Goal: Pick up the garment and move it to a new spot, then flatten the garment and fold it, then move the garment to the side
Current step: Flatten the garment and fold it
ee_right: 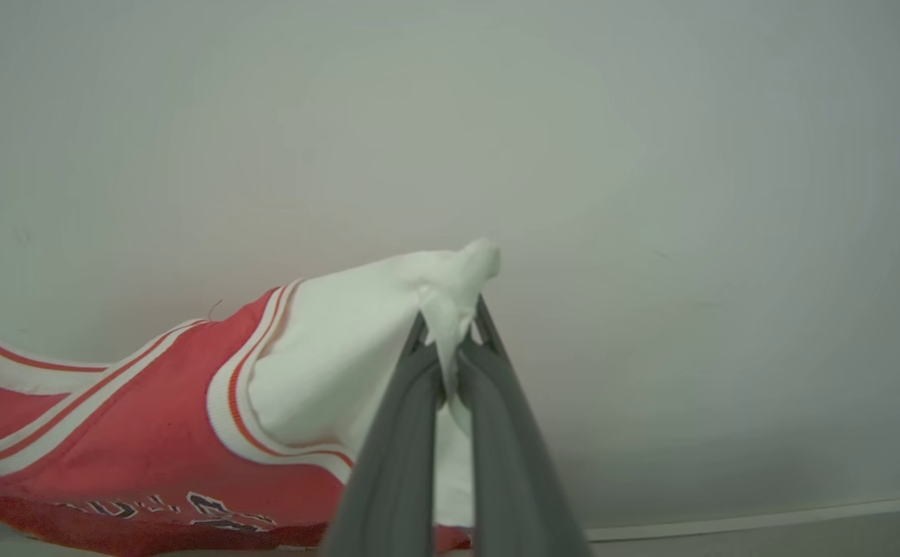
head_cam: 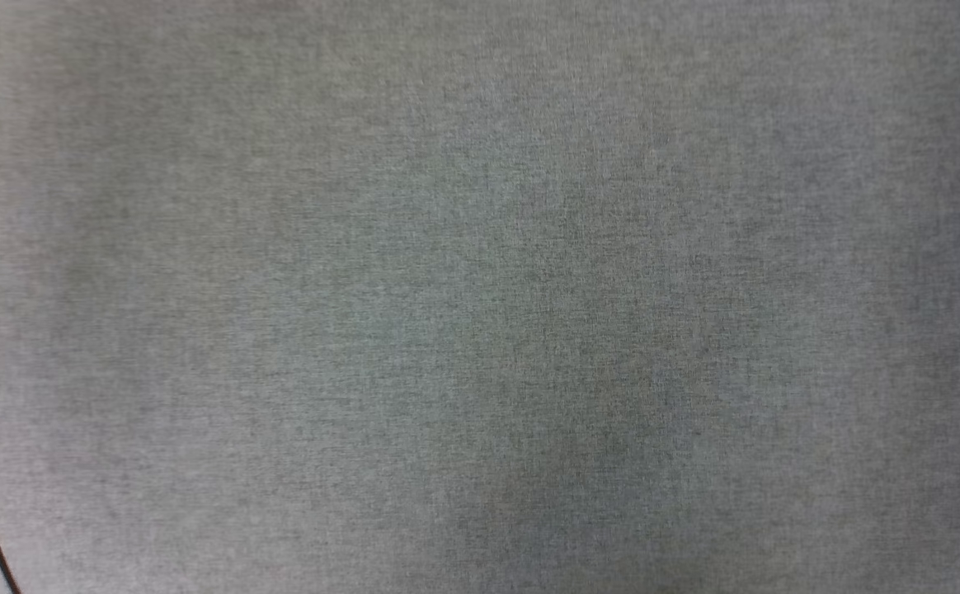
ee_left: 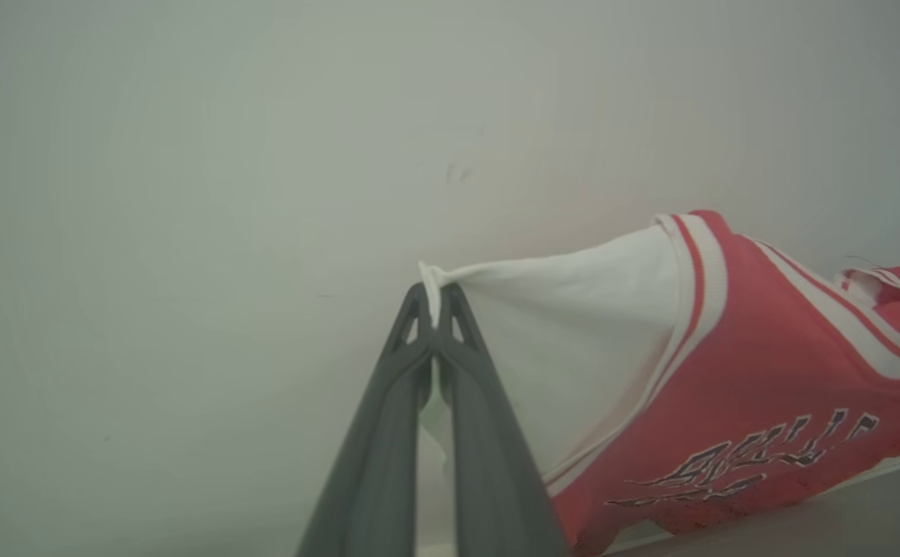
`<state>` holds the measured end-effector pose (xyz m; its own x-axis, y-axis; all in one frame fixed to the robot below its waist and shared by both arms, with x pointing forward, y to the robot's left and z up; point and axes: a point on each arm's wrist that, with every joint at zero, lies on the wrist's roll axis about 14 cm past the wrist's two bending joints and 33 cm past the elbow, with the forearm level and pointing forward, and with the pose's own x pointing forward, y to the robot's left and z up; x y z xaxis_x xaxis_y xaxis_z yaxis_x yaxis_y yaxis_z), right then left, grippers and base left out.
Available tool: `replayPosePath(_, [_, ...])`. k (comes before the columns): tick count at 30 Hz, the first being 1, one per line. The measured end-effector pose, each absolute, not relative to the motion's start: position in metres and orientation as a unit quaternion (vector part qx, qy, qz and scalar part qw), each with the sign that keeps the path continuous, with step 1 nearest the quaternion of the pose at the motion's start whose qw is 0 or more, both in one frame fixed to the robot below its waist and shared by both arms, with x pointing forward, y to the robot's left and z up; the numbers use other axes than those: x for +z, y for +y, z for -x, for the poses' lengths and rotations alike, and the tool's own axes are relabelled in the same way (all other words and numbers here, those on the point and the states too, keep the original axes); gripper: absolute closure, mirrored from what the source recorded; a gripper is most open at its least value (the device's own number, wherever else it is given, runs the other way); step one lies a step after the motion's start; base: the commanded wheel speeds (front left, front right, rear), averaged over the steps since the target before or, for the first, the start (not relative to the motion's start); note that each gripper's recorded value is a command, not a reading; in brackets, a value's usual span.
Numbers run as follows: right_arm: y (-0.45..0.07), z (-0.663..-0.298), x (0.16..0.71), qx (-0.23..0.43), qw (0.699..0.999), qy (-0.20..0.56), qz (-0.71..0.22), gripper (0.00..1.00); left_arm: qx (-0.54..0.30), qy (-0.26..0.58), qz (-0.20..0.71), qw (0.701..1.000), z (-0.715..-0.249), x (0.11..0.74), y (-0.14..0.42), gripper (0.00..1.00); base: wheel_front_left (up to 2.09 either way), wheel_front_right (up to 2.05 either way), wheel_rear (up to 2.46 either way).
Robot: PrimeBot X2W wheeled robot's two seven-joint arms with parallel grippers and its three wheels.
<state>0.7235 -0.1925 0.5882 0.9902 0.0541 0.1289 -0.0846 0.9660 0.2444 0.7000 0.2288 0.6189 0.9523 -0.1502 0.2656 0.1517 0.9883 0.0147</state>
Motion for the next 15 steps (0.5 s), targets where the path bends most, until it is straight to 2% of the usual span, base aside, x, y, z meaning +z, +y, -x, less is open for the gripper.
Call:
replayPosePath(8, [-0.192,-0.683,0.527,0.04,0.99,0.021,-0.132,1.0,-0.089,-0.039,0.014,0.995,-0.653,0.534,0.219,1.0,0.0,0.0,0.0])
replayPosePath(15, [-0.195,-0.628,0.497,0.055,0.986,0.083,-0.133,1.0,-0.091,0.007,0.022,0.996,-0.592,0.504,0.22,1.0,0.0,0.0,0.0])
